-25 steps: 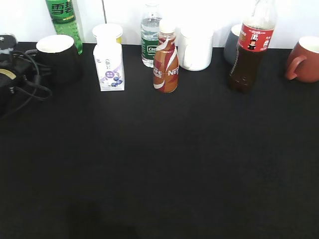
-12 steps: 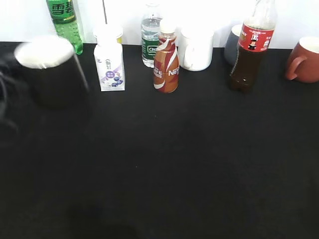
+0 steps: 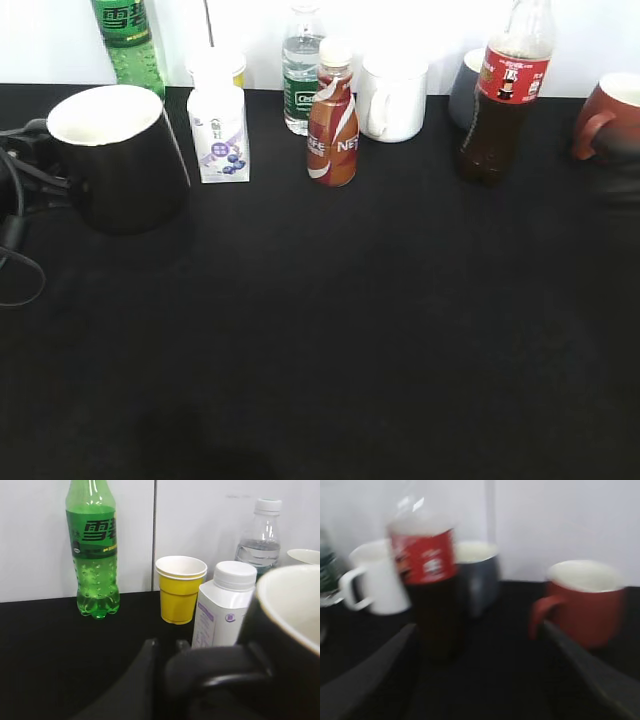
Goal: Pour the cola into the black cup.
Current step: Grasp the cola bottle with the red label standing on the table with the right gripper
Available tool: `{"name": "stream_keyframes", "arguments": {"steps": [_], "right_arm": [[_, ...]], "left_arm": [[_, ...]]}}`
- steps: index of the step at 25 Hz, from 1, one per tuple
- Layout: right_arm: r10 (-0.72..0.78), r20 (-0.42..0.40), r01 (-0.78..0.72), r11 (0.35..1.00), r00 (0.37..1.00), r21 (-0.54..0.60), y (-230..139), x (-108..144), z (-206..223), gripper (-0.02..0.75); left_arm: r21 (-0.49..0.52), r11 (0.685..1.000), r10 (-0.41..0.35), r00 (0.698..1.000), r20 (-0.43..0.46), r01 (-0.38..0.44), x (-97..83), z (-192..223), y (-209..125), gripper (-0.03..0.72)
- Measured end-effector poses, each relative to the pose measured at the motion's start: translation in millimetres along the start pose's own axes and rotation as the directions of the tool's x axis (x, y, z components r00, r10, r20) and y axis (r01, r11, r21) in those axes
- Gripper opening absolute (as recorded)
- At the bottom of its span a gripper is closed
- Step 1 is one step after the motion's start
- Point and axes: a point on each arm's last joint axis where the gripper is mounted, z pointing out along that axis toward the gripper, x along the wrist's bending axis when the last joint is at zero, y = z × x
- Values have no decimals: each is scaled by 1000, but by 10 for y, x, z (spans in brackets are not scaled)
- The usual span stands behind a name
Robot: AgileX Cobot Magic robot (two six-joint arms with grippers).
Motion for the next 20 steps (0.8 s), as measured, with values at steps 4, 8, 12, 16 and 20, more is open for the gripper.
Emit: {"name": "stream_keyframes", "arguments": {"steps": [4, 8, 12, 16, 20], "right_arm": [[43, -6, -43, 999, 999, 15, -322, 283, 552, 636], [61, -2, -61, 998, 998, -14, -466, 348, 1073, 664], [61, -1, -61, 998, 998, -33, -585, 389, 1399, 664], [60, -3, -60, 997, 998, -57, -655, 424, 1652, 584], [34, 4, -34, 997, 999, -70, -657, 422, 1681, 389]], "left_arm": [[0, 1000, 0, 1000, 0, 0, 0, 0, 0, 59], [0, 1000, 0, 1000, 0, 0, 0, 0, 0, 59], [-1, 1000, 0, 1000, 0, 0, 0, 0, 1, 59], [-7, 1000, 0, 1000, 1, 0, -1, 0, 6, 59], [-7, 1000, 1, 1000, 2, -1, -2, 0, 6, 58]]}}
